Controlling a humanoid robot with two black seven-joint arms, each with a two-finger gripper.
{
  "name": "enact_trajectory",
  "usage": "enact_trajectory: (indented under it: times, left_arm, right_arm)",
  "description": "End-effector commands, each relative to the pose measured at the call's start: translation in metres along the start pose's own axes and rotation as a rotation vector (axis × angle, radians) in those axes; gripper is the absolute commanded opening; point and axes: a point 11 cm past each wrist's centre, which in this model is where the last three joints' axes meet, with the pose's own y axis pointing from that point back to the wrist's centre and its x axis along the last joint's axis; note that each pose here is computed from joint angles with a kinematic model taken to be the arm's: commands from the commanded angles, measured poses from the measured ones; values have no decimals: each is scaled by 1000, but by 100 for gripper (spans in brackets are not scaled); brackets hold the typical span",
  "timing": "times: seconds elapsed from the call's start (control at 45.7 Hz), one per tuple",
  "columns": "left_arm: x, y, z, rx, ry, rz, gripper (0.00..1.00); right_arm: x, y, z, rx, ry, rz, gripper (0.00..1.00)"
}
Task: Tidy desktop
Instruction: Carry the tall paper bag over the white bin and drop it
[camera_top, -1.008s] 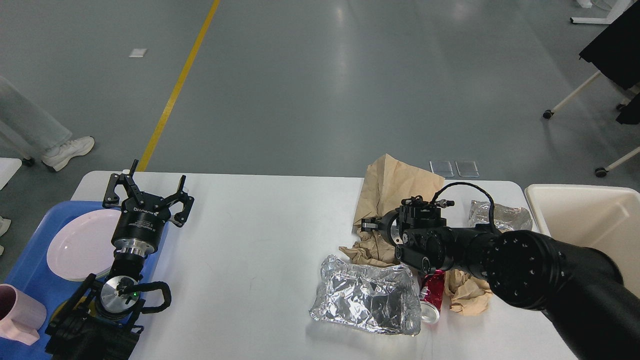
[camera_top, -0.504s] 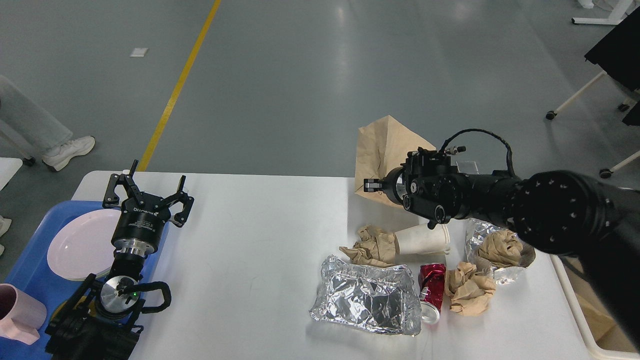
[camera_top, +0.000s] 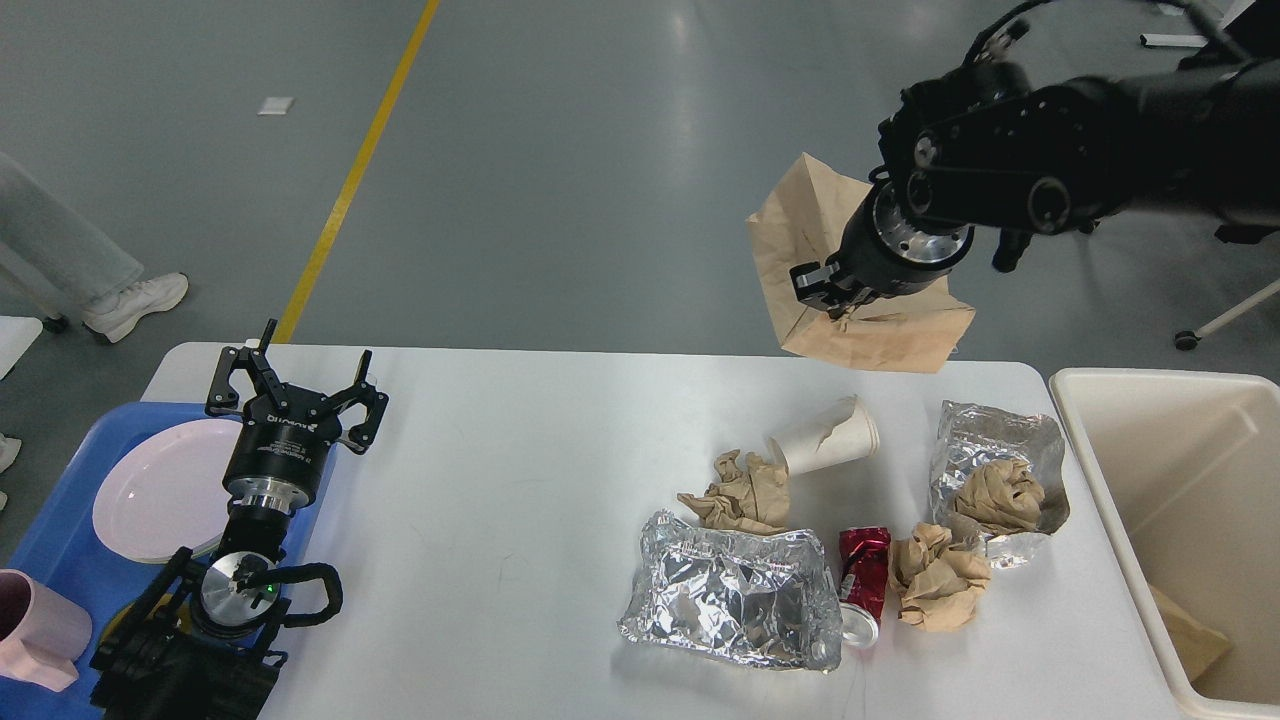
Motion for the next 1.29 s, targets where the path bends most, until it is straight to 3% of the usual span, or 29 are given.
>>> enact_trajectory:
  times: [0.0, 0.241, 0.526, 0.701, 0.986, 1.161, 1.27]
  left_arm:
    - [0, 0, 0, 0, 0, 0, 97]
    - [0, 0, 0, 0, 0, 0, 96]
    - [0, 0, 0, 0, 0, 0, 96]
    - [0, 0, 0, -2, 0, 0, 96]
    - [0, 0, 0, -2, 0, 0, 96]
    - [0, 0, 0, -2, 0, 0, 96]
    - [0, 0, 0, -2, 0, 0, 96]
  right_arm:
    - [-19, 54, 16, -74, 16, -93, 0]
    - [-66, 78, 50, -4, -187, -168, 0]
    - [-73, 78, 69, -23, -242, -156, 0]
    - [-86, 74, 107, -42, -345, -128, 0]
    - [-173, -11, 230, -159, -597, -82, 0]
    - [-218, -59, 308, -312, -658, -77, 0]
    - [-253, -109, 324, -342, -665, -95, 0]
